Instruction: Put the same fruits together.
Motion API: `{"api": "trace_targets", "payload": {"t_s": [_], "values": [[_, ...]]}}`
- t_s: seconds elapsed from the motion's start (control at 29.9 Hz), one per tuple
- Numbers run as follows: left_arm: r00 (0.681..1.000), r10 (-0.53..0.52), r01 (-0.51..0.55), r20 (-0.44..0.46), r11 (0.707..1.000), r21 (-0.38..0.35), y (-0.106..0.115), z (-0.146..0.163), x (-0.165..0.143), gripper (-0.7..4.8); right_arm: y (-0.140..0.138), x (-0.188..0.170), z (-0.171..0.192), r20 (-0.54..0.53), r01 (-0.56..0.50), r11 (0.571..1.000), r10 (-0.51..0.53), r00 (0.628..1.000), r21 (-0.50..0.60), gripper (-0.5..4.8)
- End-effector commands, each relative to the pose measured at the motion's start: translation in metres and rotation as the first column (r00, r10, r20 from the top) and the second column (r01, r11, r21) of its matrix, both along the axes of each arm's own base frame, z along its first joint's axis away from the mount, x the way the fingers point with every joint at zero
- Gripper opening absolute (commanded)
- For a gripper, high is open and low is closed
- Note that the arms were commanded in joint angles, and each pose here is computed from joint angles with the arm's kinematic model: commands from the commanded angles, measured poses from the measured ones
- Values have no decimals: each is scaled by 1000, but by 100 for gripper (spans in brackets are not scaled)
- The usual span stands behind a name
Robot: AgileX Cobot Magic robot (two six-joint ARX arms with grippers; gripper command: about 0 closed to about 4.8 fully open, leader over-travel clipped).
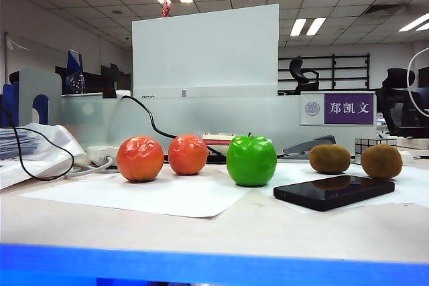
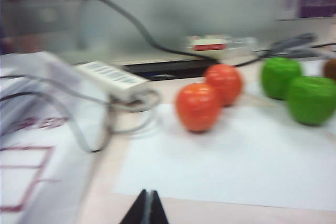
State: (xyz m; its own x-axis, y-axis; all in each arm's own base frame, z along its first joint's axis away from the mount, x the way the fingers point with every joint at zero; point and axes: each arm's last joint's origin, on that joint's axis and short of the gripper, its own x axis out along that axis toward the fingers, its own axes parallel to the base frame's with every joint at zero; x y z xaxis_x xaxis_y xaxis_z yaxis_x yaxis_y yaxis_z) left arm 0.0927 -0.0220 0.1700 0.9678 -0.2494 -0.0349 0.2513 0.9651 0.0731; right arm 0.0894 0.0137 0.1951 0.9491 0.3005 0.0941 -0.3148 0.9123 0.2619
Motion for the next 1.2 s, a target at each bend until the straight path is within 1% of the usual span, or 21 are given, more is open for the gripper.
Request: {"api": "trace_targets", "payload": {"t_s": [0.03, 0.1, 0.3, 0.44, 0.54, 0.64, 0.77, 1.07, 1.2], "values": [[996, 84, -84, 18, 996, 0, 8, -2, 2, -3, 0, -1, 3, 16, -2, 1000, 2, 1000, 1, 0], [995, 98, -98, 37, 995, -4, 11, -4, 4, -3, 0, -1, 3, 16, -2, 1000, 2, 1000, 1, 0], [986, 163, -163, 42, 987, -14, 18, -3, 4, -3, 0, -1, 3, 17, -2, 1000, 2, 1000, 1, 0], [982, 184, -181, 33, 981, -64, 20, -3, 4, -3, 0, -1, 3, 16, -2, 1000, 2, 1000, 1, 0], [983, 183, -179, 20, 977, -117, 20, -3, 4, -3, 0, -1, 3, 16, -2, 1000, 2, 1000, 1, 0], [983, 183, -179, 14, 974, -141, 20, -3, 4, -3, 0, -1, 3, 16, -2, 1000, 2, 1000, 1, 0], [983, 182, -178, 8, 970, -163, 20, -3, 4, -3, 0, -1, 3, 16, -2, 1000, 2, 1000, 1, 0], [983, 182, -178, 7, 969, -170, 20, -3, 4, -3, 0, -1, 3, 16, -2, 1000, 2, 1000, 1, 0], [983, 185, -182, 0, 965, -187, 20, -3, 4, -3, 0, -1, 3, 16, -2, 1000, 2, 1000, 1, 0]]}}
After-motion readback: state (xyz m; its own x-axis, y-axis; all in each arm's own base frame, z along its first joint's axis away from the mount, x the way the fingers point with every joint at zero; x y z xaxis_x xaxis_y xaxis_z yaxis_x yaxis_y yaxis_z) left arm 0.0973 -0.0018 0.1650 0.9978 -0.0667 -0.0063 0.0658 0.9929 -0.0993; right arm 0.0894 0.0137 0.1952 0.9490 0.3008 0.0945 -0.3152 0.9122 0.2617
